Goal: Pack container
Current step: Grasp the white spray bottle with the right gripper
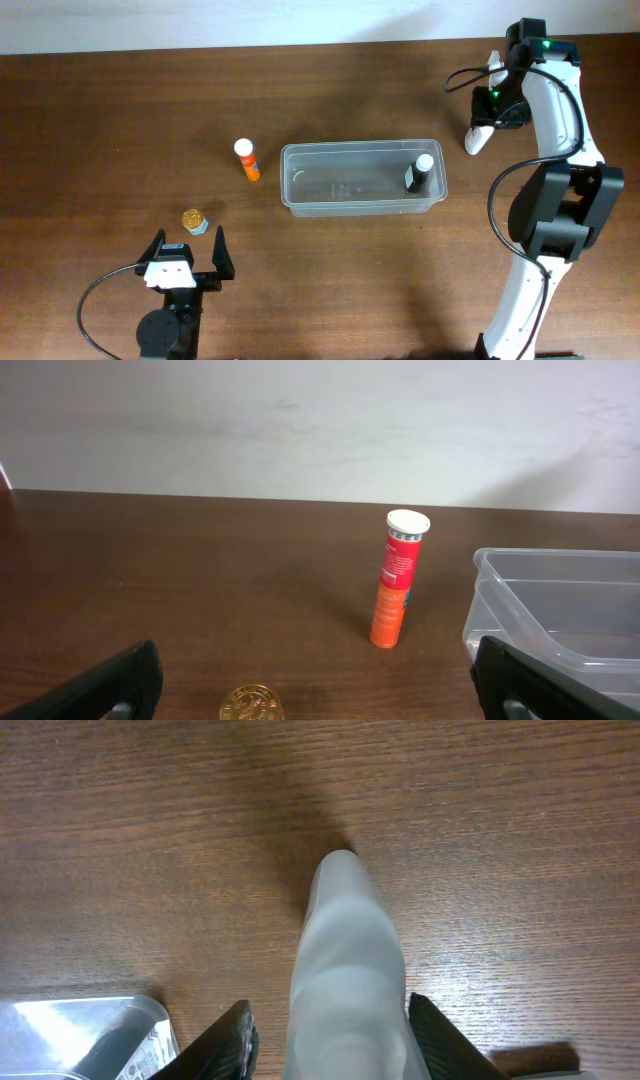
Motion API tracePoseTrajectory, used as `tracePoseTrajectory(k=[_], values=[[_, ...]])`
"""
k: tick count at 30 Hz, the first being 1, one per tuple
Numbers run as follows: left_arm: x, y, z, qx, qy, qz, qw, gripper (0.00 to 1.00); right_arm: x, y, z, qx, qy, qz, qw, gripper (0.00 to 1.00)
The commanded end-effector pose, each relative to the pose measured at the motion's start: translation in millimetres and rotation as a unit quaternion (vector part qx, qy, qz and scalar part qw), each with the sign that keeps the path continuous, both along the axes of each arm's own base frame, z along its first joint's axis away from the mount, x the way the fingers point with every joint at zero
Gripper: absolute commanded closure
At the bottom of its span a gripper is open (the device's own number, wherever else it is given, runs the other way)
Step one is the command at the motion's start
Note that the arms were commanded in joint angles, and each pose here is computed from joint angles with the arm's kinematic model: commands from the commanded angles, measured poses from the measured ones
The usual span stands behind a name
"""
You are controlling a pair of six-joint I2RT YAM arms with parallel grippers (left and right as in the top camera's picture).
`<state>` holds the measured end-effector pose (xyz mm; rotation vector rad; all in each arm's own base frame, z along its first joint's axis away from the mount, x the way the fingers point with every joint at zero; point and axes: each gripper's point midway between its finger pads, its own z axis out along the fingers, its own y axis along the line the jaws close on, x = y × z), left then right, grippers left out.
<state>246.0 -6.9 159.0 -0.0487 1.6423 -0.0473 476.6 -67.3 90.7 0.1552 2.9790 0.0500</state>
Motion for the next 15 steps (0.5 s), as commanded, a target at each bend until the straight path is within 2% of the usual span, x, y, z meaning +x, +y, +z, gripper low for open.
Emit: tracePoseTrajectory(k=[1,8,15], values=[[-0.2,3.1,-0.2,0.008,-0.001,0.007,1.0,0.01,-0.9,1.7,-8.9,-0.003,0.01,0.002,1.0,0.63],[-0.2,3.1,-0.2,0.008,-0.001,0.007,1.0,0.01,-1.1,1.7,-8.9,-0.003,0.011,0.002,1.0,0.73],[-0.2,3.1,-0.2,0.008,-0.001,0.007,1.0,0.01,-0.6,1.7,-5.8,-0.003,0.008,0.001,1.0,0.74]])
